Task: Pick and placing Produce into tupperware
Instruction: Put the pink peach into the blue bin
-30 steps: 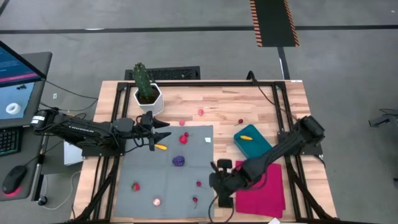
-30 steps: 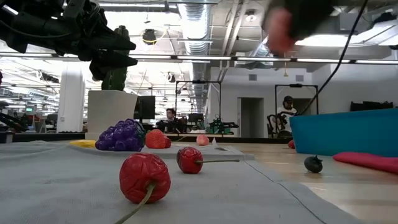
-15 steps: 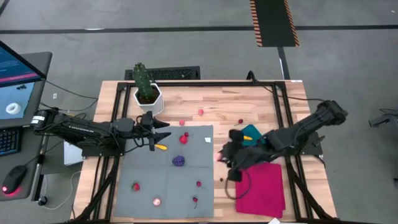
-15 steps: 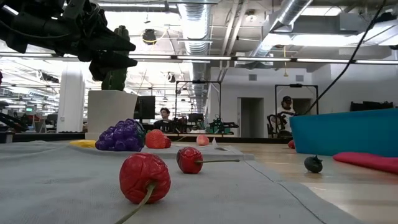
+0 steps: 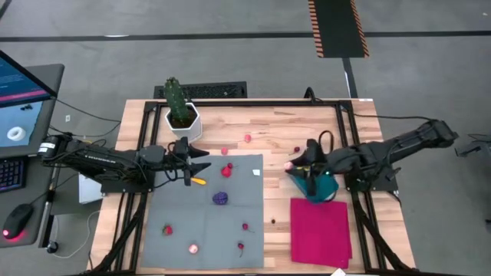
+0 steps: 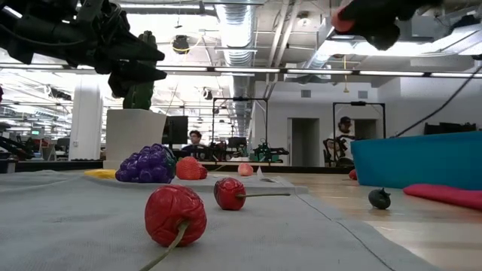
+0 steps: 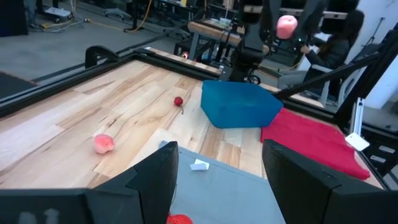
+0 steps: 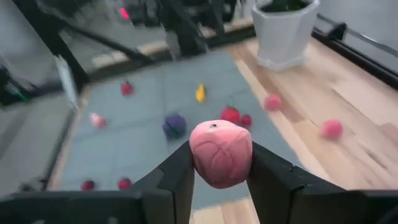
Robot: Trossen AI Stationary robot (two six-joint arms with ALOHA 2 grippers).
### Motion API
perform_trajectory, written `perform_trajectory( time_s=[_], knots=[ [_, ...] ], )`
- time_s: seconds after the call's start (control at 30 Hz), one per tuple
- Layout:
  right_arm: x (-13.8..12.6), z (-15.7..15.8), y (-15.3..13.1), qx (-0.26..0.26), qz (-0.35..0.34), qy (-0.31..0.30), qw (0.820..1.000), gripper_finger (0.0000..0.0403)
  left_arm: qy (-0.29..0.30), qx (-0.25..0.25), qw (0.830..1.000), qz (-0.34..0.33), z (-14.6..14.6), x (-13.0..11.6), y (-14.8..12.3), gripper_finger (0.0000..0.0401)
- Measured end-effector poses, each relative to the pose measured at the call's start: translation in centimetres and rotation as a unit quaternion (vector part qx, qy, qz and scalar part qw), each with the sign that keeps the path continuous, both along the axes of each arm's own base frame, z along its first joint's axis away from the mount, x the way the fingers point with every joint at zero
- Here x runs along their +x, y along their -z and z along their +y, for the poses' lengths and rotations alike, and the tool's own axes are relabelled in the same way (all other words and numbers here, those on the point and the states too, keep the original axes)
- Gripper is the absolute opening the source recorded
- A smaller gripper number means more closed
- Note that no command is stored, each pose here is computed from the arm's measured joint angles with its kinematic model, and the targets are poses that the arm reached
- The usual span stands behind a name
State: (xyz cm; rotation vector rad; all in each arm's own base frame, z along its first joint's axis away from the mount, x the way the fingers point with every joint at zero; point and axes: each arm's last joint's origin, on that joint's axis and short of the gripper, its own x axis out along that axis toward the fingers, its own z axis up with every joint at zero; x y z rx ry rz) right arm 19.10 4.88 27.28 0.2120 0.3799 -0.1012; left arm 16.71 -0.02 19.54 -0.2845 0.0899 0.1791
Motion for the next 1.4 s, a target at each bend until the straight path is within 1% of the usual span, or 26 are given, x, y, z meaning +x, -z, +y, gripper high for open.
perform_trajectory(
  time_s=[0.1, 0.17, 0.27, 0.33, 0.43, 0.53, 0.6, 0.73, 0.93, 1.03, 1.07, 1.13, 1.27, 1.4],
  knots=[
    [-1.4, -1.1, 1.2, 0.037, -0.036, 0.008, 0.999, 0.0157, -0.009, -0.007, 1.000, -0.008, 0.0, 0.0, -0.1, 0.0224],
    [-2.1, -1.6, 2.0, 0.065, -0.044, 0.022, 0.997, 0.0157, -0.019, -0.008, 1.000, -0.012, 0.1, 0.0, -0.2, 0.0224],
    [-3.1, -2.2, 3.1, 0.107, -0.050, 0.047, 0.992, 0.0155, -0.051, -0.006, 0.999, -0.015, 0.3, 0.0, -0.2, 0.0224],
    [-3.5, -2.7, 3.6, 0.148, -0.056, 0.077, 0.984, 0.0155, -0.079, -0.010, 0.997, -0.022, 0.4, -0.1, -0.3, 0.0224],
    [-3.9, -3.3, 4.5, 0.217, -0.071, 0.117, 0.966, 0.0155, -0.106, -0.023, 0.994, -0.025, 0.6, -0.1, -0.3, 0.0224],
    [-4.1, -3.7, 5.0, 0.275, -0.070, 0.128, 0.950, 0.0158, -0.108, -0.029, 0.993, -0.025, 0.6, -0.1, -0.3, 0.0224],
    [-4.2, -4.0, 5.0, 0.321, -0.071, 0.138, 0.934, 0.0159, -0.108, -0.029, 0.993, -0.025, 0.6, -0.1, -0.3, 0.0224],
    [-4.2, -4.7, 4.9, 0.392, -0.085, 0.171, 0.900, 0.0159, -0.109, -0.041, 0.993, -0.028, 0.6, -0.1, -0.3, 0.0224],
    [-4.3, -6.7, 5.1, 0.454, -0.091, 0.216, 0.860, 0.0159, -0.109, -0.042, 0.993, -0.028, 0.6, -0.1, -0.3, 0.0224],
    [-4.5, -7.9, 5.1, 0.464, -0.096, 0.231, 0.850, 0.0159, -0.109, -0.042, 0.993, -0.028, 0.6, -0.1, -0.3, 0.0224],
    [-4.6, -8.3, 5.1, 0.462, -0.097, 0.231, 0.851, 0.0159, -0.109, -0.042, 0.993, -0.028, 0.6, -0.1, -0.3, 0.0224],
    [-4.7, -8.7, 5.0, 0.451, -0.098, 0.220, 0.859, 0.0159, -0.109, -0.041, 0.993, -0.028, 0.6, -0.1, -0.3, 0.0224],
    [-4.6, -9.0, 4.3, 0.397, -0.105, 0.155, 0.898, 0.0158, -0.116, -0.040, 0.992, -0.028, 0.6, -0.1, -0.3, 0.0224],
    [-4.6, -8.8, 3.6, 0.307, -0.094, 0.111, 0.940, 0.0150, -0.126, -0.030, 0.991, -0.023, 0.7, -0.2, -0.2, 0.0224]
  ],
)
